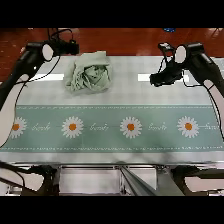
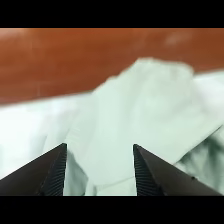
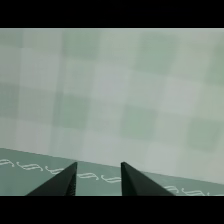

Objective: Fold the shirts.

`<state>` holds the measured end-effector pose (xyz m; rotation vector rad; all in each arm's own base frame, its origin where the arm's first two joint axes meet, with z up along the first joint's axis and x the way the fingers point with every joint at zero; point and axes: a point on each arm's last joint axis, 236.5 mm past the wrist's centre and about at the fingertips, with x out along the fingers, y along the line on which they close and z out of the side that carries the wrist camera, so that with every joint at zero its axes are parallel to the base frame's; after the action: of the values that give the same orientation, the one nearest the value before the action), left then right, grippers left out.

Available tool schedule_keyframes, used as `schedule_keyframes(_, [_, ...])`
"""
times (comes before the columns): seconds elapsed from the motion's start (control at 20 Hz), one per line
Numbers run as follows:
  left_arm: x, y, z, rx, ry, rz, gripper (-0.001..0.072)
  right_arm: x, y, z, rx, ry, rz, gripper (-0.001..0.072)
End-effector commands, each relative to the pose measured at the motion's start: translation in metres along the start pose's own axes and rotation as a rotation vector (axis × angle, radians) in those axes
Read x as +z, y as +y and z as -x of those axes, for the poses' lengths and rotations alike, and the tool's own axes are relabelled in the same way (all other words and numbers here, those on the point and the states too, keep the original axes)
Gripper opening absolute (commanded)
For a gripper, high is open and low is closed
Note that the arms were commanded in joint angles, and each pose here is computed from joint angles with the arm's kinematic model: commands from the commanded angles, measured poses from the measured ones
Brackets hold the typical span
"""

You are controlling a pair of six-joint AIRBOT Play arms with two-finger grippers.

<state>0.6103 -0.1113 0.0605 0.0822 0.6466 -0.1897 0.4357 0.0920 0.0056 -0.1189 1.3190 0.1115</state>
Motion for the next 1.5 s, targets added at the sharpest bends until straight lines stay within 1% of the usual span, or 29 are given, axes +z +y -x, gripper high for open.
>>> schedule_keyframes(0.0, [-0.077, 0.007, -0.046, -0.024, 0.35, 0.034, 0.0505, -0.002, 0.006, 0.001, -0.047, 0.001, 0.021, 0.0337])
schedule_keyframes(0.15, [-0.107, -0.015, -0.063, -0.117, 0.47, 0.114, 0.0505, -0.001, 0.006, 0.001, -0.063, -0.004, 0.017, 0.0337])
schedule_keyframes(0.35, [-0.149, -0.033, -0.065, -0.178, 0.614, 0.154, 0.0502, 0.003, 0.002, 0.002, -0.076, -0.021, 0.02, 0.0337])
schedule_keyframes(0.45, [-0.161, -0.043, -0.062, -0.216, 0.665, 0.179, 0.0489, 0.006, 0.003, 0.002, -0.074, -0.034, 0.012, 0.0338])
schedule_keyframes(0.5, [-0.164, -0.046, -0.06, -0.227, 0.682, 0.186, 0.0401, 0.007, 0.003, 0.002, -0.073, -0.039, 0.009, 0.0337])
schedule_keyframes(0.55, [-0.165, -0.046, -0.057, -0.23, 0.692, 0.185, 0.0183, 0.007, 0.003, 0.002, -0.072, -0.039, 0.009, 0.0337])
schedule_keyframes(0.6, [-0.162, -0.047, -0.053, -0.232, 0.693, 0.183, 0.0073, 0.007, 0.003, 0.003, -0.073, -0.039, 0.009, 0.0337])
schedule_keyframes(0.65, [-0.156, -0.047, -0.048, -0.233, 0.684, 0.18, 0.0039, 0.008, 0.003, 0.007, -0.073, -0.049, 0.009, 0.0337])
schedule_keyframes(0.75, [-0.128, -0.045, -0.033, -0.233, 0.629, 0.173, 0.0025, 0.011, 0.002, 0.025, -0.068, -0.089, 0.005, 0.0337])
schedule_keyframes(0.95, [-0.029, -0.042, 0.026, -0.228, 0.387, 0.153, 0.0025, 0.018, -0.001, 0.09, -0.052, -0.232, -0.008, 0.0337])
schedule_keyframes(1.15, [0.062, -0.042, 0.125, -0.235, 0.14, 0.125, 0.0025, 0.008, -0.006, 0.175, -0.027, -0.403, -0.028, 0.0337])
schedule_keyframes(1.45, [0.182, -0.05, 0.302, -0.259, -0.349, 0.1, 0.0025, -0.043, -0.013, 0.292, 0.033, -0.637, -0.057, 0.0337])
